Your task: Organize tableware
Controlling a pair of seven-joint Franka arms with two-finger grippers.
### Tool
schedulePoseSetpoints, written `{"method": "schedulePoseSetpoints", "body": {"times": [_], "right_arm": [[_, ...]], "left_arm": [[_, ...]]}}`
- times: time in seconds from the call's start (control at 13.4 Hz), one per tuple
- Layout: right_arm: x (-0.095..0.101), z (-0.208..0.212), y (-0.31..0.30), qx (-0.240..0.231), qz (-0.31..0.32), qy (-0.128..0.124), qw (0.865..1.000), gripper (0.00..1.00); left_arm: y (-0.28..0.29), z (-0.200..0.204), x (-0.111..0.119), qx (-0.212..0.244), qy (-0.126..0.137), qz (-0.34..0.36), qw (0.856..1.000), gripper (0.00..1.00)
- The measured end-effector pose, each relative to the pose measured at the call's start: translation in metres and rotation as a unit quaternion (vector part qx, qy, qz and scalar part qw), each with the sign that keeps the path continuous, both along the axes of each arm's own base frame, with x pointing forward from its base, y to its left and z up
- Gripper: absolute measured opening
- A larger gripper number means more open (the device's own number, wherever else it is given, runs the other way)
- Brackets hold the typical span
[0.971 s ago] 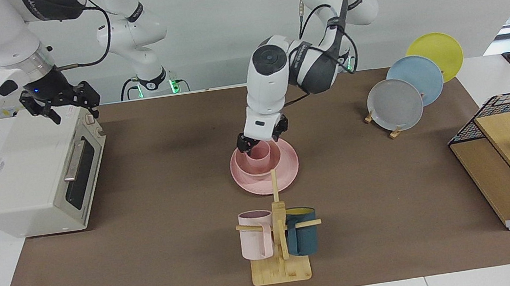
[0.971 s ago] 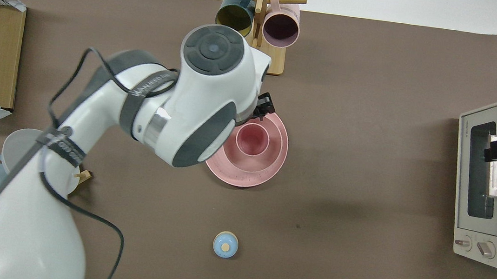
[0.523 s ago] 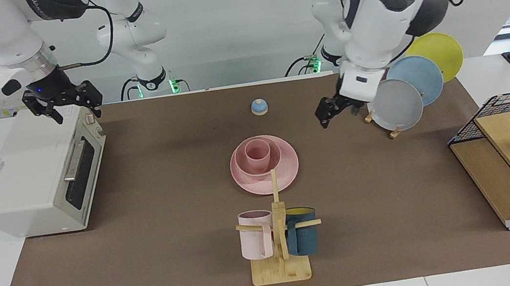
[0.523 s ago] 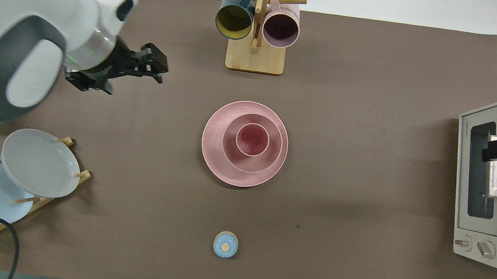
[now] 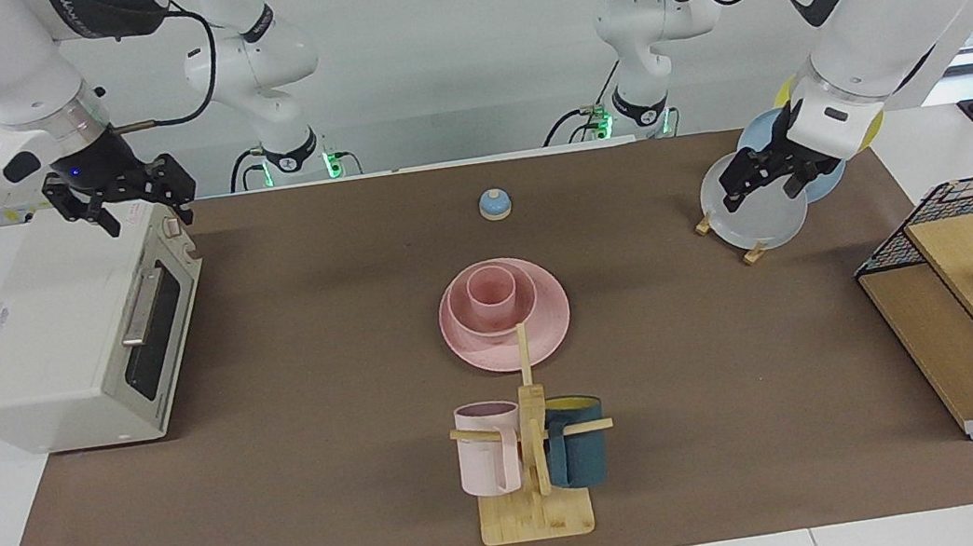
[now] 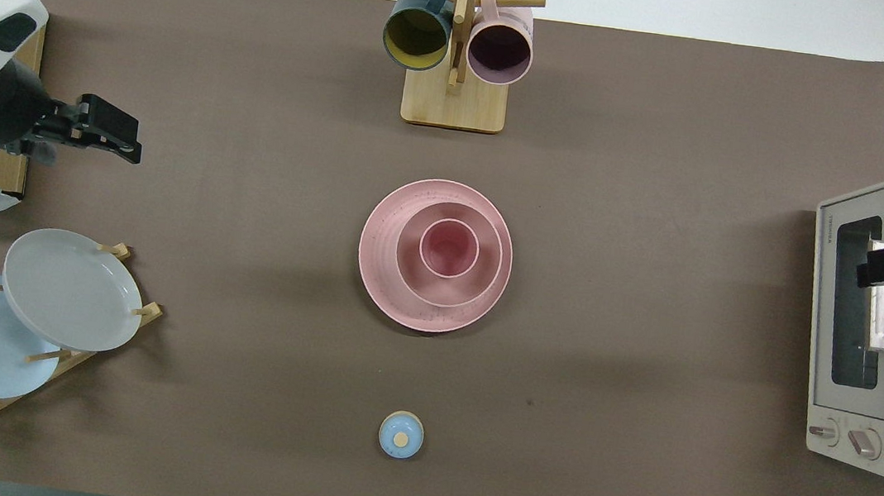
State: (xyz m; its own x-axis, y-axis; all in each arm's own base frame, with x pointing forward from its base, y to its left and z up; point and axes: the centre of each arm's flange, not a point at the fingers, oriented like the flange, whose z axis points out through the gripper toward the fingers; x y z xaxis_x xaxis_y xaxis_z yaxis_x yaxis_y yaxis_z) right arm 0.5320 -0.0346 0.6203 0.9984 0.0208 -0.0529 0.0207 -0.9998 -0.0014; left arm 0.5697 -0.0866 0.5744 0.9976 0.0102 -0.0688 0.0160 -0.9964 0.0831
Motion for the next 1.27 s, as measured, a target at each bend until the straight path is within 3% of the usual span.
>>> {"method": "schedulePoseSetpoints", "body": {"times": [0.22,0.45,1.27], "right_arm": [[0.0,0.0,0.0,0.0,0.0,0.0,1.0,1.0],[0.0,0.0,0.0,0.0,0.0,0.0,1.0,1.0],[0.0,0.0,0.0,0.0,0.0,0.0,1.0,1.0]], "left_arm": [[0.004,0.005,-0.005,0.025,-0.01,-0.015,1.0,1.0],[0.004,0.016,-0.017,0.032,0.009,-0.02,0.999,1.0],[0.013,0.025,-0.037,0.034,0.003,-0.015,0.999,1.0]]}}
